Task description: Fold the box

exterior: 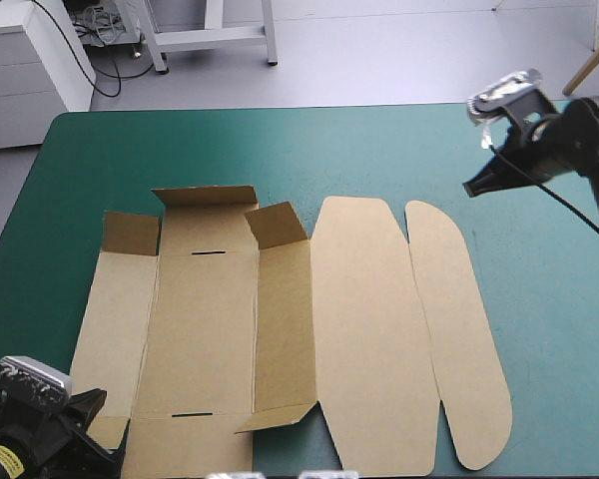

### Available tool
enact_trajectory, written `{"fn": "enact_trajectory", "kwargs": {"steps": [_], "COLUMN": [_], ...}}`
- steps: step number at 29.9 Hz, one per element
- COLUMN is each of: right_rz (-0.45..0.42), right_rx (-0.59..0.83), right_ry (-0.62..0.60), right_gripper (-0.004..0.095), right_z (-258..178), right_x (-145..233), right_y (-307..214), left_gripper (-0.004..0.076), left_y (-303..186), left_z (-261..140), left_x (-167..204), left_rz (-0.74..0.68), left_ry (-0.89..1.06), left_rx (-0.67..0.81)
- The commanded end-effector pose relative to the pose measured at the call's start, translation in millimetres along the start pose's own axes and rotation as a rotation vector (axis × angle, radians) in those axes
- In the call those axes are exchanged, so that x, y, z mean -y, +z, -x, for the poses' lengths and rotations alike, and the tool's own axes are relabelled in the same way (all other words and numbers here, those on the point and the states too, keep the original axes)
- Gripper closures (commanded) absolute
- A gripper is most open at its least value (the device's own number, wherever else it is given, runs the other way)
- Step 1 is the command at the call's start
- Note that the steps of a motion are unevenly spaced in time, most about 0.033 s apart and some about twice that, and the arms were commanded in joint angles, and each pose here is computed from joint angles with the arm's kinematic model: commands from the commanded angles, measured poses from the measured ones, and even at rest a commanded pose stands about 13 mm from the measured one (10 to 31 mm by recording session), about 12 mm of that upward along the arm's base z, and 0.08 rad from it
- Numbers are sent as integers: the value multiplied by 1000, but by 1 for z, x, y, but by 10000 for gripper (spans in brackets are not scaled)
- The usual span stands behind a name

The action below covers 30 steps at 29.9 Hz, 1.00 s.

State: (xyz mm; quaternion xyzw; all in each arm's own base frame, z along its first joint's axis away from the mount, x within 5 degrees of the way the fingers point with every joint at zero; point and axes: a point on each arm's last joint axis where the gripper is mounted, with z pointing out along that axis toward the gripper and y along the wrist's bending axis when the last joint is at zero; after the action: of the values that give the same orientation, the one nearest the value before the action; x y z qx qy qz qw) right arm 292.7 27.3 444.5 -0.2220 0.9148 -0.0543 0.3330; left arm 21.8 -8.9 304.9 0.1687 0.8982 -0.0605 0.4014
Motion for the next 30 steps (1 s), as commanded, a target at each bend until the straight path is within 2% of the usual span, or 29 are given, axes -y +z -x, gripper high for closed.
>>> {"fn": "enact_trajectory", "kwargs": {"steps": [1,8,17,24,30], "right_rz": [-47,-65,-28,-33,26], "right_rx": [60,43,-18,70,80], "right_ry": [180,240,269,286,316], "right_gripper": [915,927,927,927,927], "right_z": [-35,-114,-196,-231,-240], "right_x": [4,-25,-69,-90,-100], "right_y": [-40,-70,-58,-48,-39], "left_gripper": [734,734,734,734,734], "left_y": [-5,-5,-5,6,22], "left_z": [11,12,12,17,28], "left_x": [0,0,0,0,-1], "left_rz": [-3,-3,-3,-8,-13], "left_ry": [-15,-15,-15,-17,3], "left_rx": [68,67,63,-27,-80]}}
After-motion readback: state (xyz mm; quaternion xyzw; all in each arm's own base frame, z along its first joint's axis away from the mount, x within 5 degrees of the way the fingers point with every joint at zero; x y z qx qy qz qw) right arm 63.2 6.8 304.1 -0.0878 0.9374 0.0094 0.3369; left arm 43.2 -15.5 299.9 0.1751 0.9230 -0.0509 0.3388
